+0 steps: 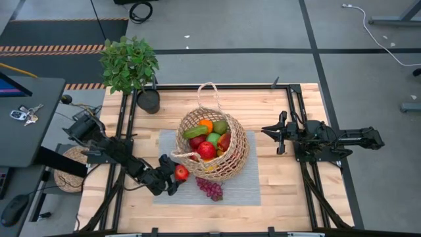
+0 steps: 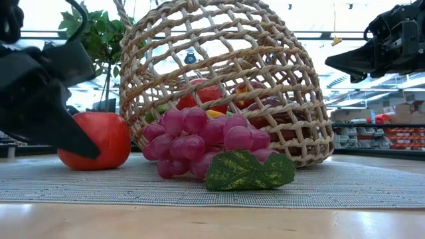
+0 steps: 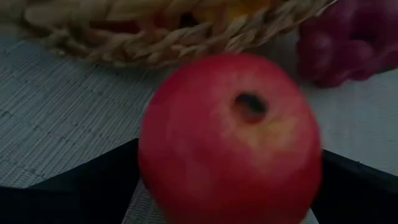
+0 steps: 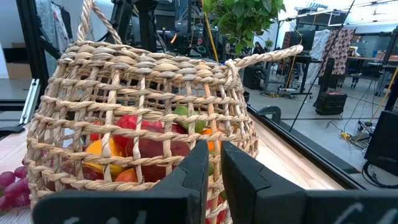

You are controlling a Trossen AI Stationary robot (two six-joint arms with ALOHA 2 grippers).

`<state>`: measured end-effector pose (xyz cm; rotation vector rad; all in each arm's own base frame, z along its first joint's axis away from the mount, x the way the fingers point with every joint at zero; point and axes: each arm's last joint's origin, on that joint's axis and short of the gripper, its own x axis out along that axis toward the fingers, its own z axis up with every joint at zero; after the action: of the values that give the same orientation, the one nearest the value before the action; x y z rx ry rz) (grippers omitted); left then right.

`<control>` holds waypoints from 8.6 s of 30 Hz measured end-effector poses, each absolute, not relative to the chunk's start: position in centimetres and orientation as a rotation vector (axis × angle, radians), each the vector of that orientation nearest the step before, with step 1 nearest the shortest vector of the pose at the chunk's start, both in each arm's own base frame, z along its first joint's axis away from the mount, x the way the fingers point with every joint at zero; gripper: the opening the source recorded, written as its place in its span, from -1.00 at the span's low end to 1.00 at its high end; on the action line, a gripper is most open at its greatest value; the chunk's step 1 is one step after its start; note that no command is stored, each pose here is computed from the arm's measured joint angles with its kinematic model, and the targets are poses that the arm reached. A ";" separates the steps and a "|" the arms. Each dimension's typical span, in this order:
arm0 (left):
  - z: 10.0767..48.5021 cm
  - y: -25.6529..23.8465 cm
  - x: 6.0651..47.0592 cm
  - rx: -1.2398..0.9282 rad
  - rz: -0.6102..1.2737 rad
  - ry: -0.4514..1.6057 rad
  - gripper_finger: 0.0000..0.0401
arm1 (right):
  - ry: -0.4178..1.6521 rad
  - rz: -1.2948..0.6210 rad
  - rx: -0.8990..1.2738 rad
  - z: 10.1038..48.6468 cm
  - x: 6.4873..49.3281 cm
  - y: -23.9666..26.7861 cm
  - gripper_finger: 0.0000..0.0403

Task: Build produce basket
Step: Put the red apple into the basket

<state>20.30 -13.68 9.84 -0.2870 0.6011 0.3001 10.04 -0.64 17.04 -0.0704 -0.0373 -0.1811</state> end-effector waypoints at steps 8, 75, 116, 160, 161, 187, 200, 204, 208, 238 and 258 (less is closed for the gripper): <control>9.4 -13.7 20.4 -0.267 0.302 0.605 0.99 | -0.038 -0.181 -0.070 17.0 10.0 -0.6 -0.75; 40.2 -9.1 28.8 0.259 0.302 0.303 0.67 | -0.040 -0.181 -0.070 17.1 10.0 -0.6 -0.75; 40.2 -4.4 29.8 1.684 0.129 0.627 0.67 | -0.040 -0.181 -0.070 17.1 10.0 -0.6 -0.75; 40.2 -4.4 29.9 -0.047 0.500 0.256 0.67 | -0.040 -0.181 -0.070 17.1 10.0 -0.6 -0.75; 40.2 -4.4 29.9 -0.047 0.501 0.256 0.67 | -0.040 -0.181 -0.070 17.1 10.0 -0.6 -0.75; 40.1 -4.0 29.9 0.715 0.385 0.449 0.67 | -0.040 -0.181 -0.070 17.1 10.0 -0.6 -0.75; 40.1 -4.0 29.9 1.443 0.208 0.599 0.67 | -0.040 -0.181 -0.070 17.1 10.0 -0.6 -0.75; 40.1 -4.0 29.9 1.677 0.138 0.639 0.67 | -0.040 -0.181 -0.070 17.1 10.0 -0.6 -0.75; 40.1 -4.0 29.9 1.778 0.107 0.656 0.67 | -0.040 -0.181 -0.070 17.1 10.0 -0.6 -0.75; 40.2 -4.0 29.9 2.220 -0.050 0.718 0.67 | -0.040 -0.181 -0.070 17.1 10.0 -0.6 -0.75; 40.2 -4.0 29.9 0.598 0.408 0.416 0.67 | -0.040 -0.181 -0.070 17.1 10.0 -0.6 -0.75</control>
<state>29.92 -3.98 40.18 0.5976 0.4163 0.4084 10.04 -0.64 17.06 -0.0702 -0.0402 -0.1807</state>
